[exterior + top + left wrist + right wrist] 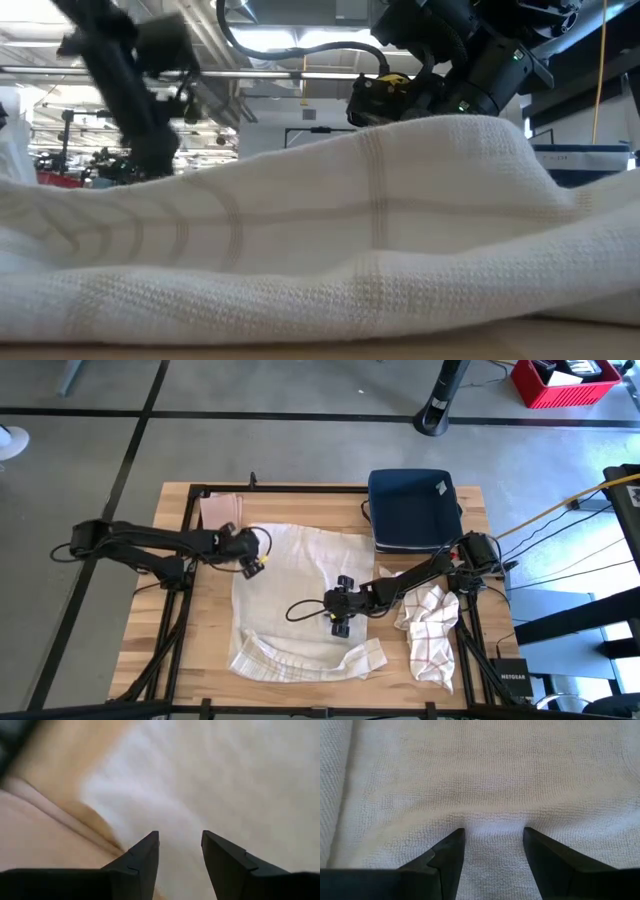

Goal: Fold towel
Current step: Fold the white patterned towel

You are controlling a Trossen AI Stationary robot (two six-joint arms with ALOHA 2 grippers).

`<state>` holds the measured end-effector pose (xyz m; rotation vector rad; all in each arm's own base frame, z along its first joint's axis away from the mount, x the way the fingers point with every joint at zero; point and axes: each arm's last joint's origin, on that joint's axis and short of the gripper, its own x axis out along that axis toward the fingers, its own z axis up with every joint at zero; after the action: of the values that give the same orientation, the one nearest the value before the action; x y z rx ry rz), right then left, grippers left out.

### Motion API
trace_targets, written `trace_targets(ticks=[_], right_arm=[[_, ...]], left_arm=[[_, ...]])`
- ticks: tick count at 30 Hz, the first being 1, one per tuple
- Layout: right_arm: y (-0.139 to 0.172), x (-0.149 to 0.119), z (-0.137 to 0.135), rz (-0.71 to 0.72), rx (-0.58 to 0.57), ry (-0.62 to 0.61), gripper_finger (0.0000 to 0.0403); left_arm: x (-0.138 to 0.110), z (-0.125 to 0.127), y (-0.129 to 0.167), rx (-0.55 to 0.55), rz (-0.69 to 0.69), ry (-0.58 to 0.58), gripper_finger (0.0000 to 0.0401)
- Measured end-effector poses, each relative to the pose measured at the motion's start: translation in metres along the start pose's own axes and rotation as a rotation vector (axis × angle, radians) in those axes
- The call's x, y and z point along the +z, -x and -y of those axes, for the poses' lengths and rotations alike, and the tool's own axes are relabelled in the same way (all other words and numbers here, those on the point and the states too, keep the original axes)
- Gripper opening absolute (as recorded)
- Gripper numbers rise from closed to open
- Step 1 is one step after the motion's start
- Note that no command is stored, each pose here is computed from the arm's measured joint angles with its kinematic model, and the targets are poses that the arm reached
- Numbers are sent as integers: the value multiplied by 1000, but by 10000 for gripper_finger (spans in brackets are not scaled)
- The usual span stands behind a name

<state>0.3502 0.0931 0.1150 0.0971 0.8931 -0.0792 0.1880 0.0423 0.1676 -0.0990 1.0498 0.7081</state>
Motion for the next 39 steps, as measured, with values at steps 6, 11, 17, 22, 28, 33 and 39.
trace_targets(ticks=[6, 11, 17, 22, 28, 33, 39], right_arm=[[0, 0, 0, -1, -1, 0, 204], [0, 0, 0, -4, -2, 1, 204], [0, -1, 0, -6, -3, 2, 204], [0, -1, 0, -7, -4, 2, 204], [0, -1, 0, -5, -5, 2, 204], [0, 0, 1, 4, -28, 2, 204], [0, 0, 1, 4, -28, 2, 204]], left_arm=[[-28, 23, -22, -297, -86, 100, 141], [-36, 41, -15, -526, -165, 70, 141], [-31, 42, 2, -599, -243, 7, 141], [-4, 22, 32, -404, -155, -21, 141], [8, -8, 46, 107, 107, 106, 140], [0, -20, 15, 184, 100, 151, 140], [-19, -32, -1, 259, -78, 141, 140]])
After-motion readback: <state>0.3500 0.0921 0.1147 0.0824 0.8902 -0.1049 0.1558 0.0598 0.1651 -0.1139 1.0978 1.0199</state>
